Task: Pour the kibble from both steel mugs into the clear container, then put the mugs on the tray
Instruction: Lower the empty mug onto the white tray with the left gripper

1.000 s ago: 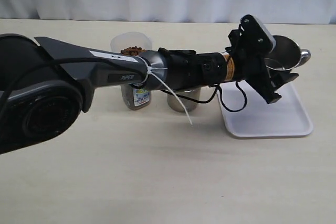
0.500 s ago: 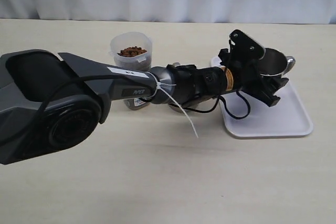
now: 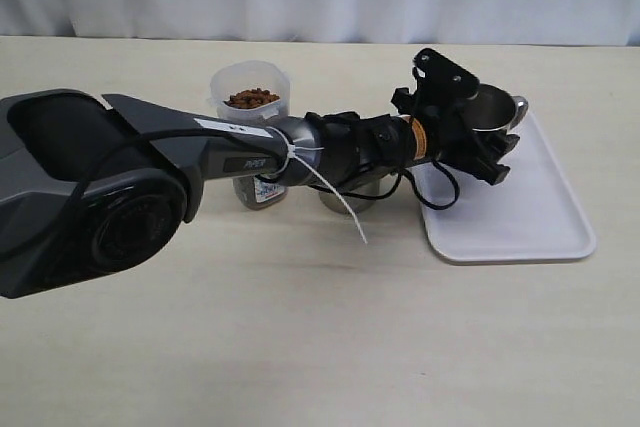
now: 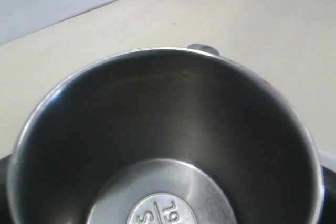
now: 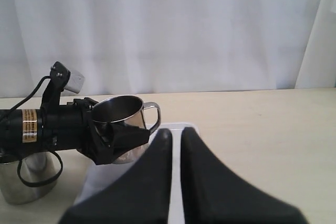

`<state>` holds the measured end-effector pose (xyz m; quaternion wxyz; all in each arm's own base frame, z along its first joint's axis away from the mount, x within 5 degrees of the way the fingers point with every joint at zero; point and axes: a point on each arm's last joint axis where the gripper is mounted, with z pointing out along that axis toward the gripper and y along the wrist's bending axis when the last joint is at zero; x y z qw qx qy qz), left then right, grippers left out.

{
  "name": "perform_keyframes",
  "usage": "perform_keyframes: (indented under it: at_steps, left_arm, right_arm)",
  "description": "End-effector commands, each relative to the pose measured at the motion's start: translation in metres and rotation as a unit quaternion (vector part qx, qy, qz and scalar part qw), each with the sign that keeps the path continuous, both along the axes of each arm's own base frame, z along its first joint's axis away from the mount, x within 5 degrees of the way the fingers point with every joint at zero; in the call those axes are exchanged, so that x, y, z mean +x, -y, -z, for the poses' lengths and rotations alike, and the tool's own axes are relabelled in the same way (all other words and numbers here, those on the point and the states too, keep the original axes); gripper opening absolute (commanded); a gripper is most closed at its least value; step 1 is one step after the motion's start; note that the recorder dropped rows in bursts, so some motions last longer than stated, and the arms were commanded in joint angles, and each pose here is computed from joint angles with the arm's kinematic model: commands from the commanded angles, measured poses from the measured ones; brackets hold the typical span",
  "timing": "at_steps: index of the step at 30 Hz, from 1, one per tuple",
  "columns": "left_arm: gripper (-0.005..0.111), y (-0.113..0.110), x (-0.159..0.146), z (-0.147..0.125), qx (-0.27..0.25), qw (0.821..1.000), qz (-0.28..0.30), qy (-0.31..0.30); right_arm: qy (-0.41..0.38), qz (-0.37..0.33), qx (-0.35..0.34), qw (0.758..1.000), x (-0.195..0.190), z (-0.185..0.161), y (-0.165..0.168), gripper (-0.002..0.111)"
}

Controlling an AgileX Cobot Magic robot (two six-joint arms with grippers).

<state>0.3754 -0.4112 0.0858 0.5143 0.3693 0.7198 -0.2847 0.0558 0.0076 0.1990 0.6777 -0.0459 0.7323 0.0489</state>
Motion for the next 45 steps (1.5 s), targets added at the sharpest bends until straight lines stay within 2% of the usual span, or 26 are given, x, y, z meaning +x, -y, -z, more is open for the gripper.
perform_keyframes:
  at_steps: [1, 6, 14, 20, 22, 30, 33, 39, 45]
  left_arm:
    - [0.0, -0.007, 0.01, -0.007, -0.019, 1.0, -0.011, 0.005]
    - [0.0, -0.013, 0.017, -0.003, -0.021, 1.0, -0.018, 0.004]
    - [0.0, -0.001, 0.022, 0.013, -0.03, 0.999, -0.017, 0.003]
    - [0.001, 0.0, 0.026, 0.018, -0.001, 1.0, -0.031, -0.006]
    - [0.008, 0.0, 0.027, 0.017, 0.005, 1.0, -0.029, -0.003]
    - [0.058, 0.003, 0.024, 0.016, 0.0, 1.0, -0.021, 0.002]
    - [0.071, 0.005, 0.022, 0.015, -0.008, 1.0, -0.016, 0.006]
    - [0.081, 0.007, 0.024, 0.009, -0.01, 1.0, -0.018, 0.01]
    - [0.081, 0.006, 0.028, -0.021, 0.0, 0.999, -0.033, 0.019]
  right_arm:
    - [-0.002, 0.001, 0.003, 1.0, 0.0, 0.001, 0.0, 0.005]
    - [-0.002, 0.001, 0.003, 1.0, 0.0, 0.001, 0.0, 0.005]
    - [-0.002, 0.001, 0.003, 1.0, 0.0, 0.001, 0.0, 0.005]
    - [-0.002, 0.001, 0.003, 1.0, 0.0, 0.001, 0.0, 0.005]
    - [-0.002, 0.001, 0.003, 1.0, 0.0, 0.001, 0.0, 0.005]
    - [-0.002, 0.001, 0.003, 1.0, 0.0, 0.001, 0.0, 0.005]
    - [-0.002, 0.001, 0.003, 1.0, 0.0, 0.001, 0.0, 0.005]
    - [-0.002, 0.001, 0.003, 1.0, 0.0, 0.001, 0.0, 0.005]
    - [-0.002, 0.001, 0.003, 1.0, 0.0, 0.001, 0.0, 0.005]
